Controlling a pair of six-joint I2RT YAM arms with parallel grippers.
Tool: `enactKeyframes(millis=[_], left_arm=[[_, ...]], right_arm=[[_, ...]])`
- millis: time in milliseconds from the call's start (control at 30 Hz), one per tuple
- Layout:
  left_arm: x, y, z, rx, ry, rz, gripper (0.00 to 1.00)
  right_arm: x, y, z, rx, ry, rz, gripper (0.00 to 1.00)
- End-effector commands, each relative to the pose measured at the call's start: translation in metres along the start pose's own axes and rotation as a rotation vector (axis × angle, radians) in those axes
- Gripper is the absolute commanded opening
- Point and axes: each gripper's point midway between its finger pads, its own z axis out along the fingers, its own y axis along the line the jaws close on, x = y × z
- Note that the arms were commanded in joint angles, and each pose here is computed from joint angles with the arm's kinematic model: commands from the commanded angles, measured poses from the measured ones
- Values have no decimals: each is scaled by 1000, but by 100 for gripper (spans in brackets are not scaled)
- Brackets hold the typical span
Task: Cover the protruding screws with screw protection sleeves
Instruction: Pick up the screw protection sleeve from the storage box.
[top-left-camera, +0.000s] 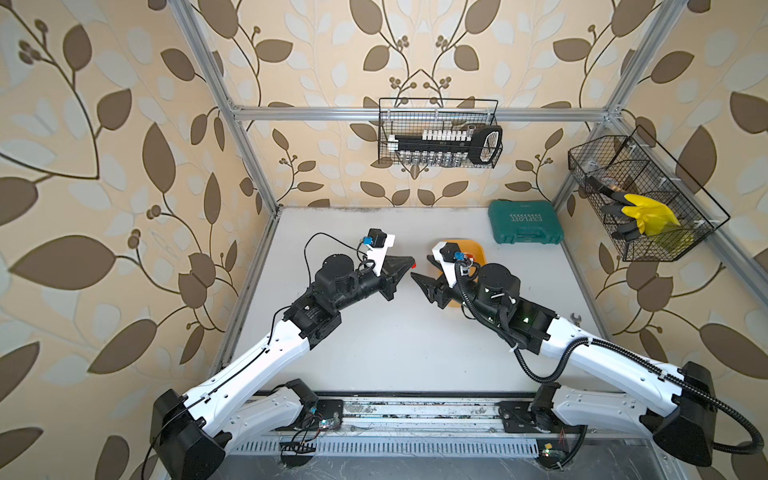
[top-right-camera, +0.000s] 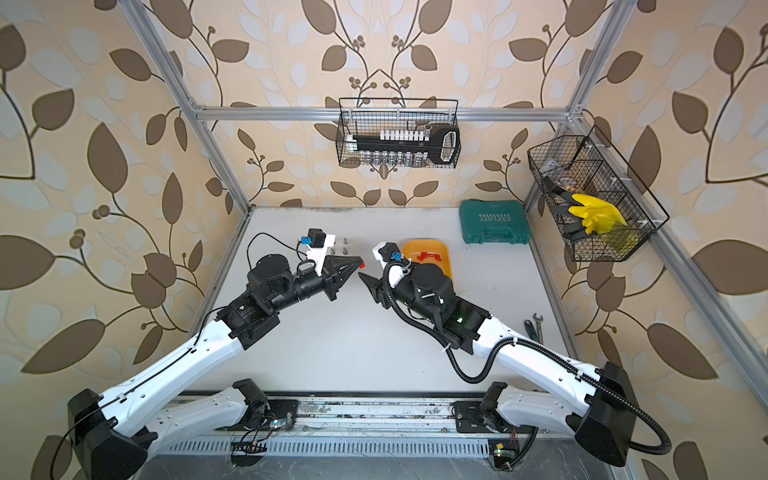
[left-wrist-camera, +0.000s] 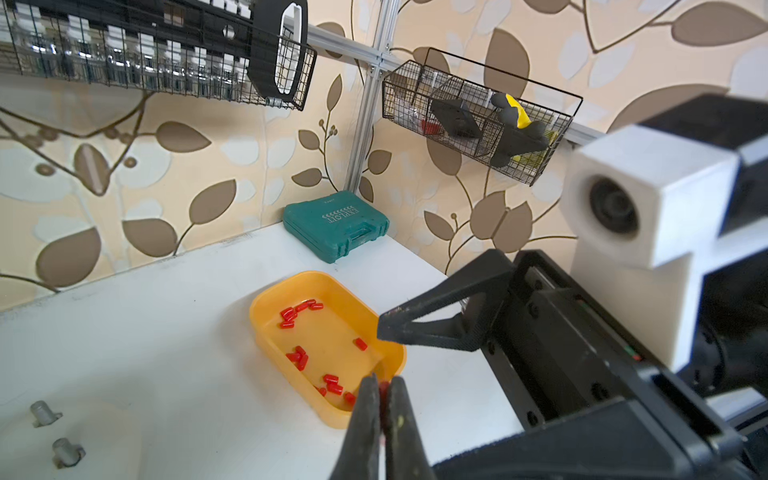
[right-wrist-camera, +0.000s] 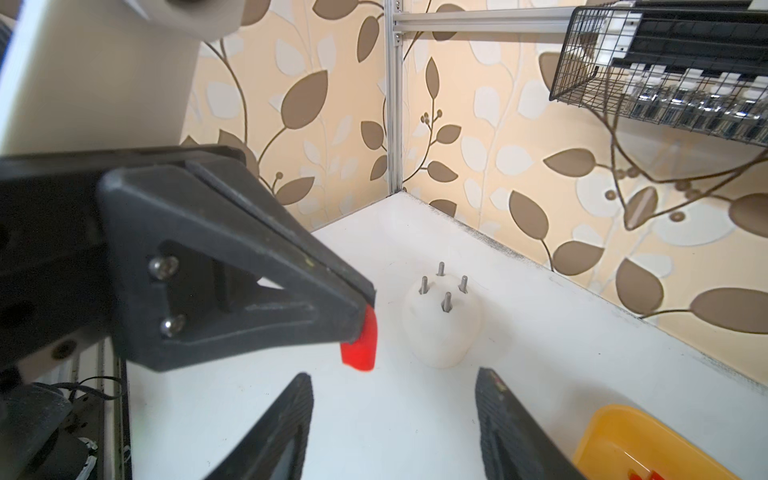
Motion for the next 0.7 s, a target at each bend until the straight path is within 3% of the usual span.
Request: enactKeyframes(millis=[0,367,667], left_arm=[[-12,-7,-4,13,-65,83,0],[-11,-13,-5,31,-64,111,0],[-12,-16,-4,46,-64,112,0]], right_arm=[[-6,13,5,-65,20,16,63],[7,1,16,-108,97,104,58],[8,5,12,-152,102,76,52]])
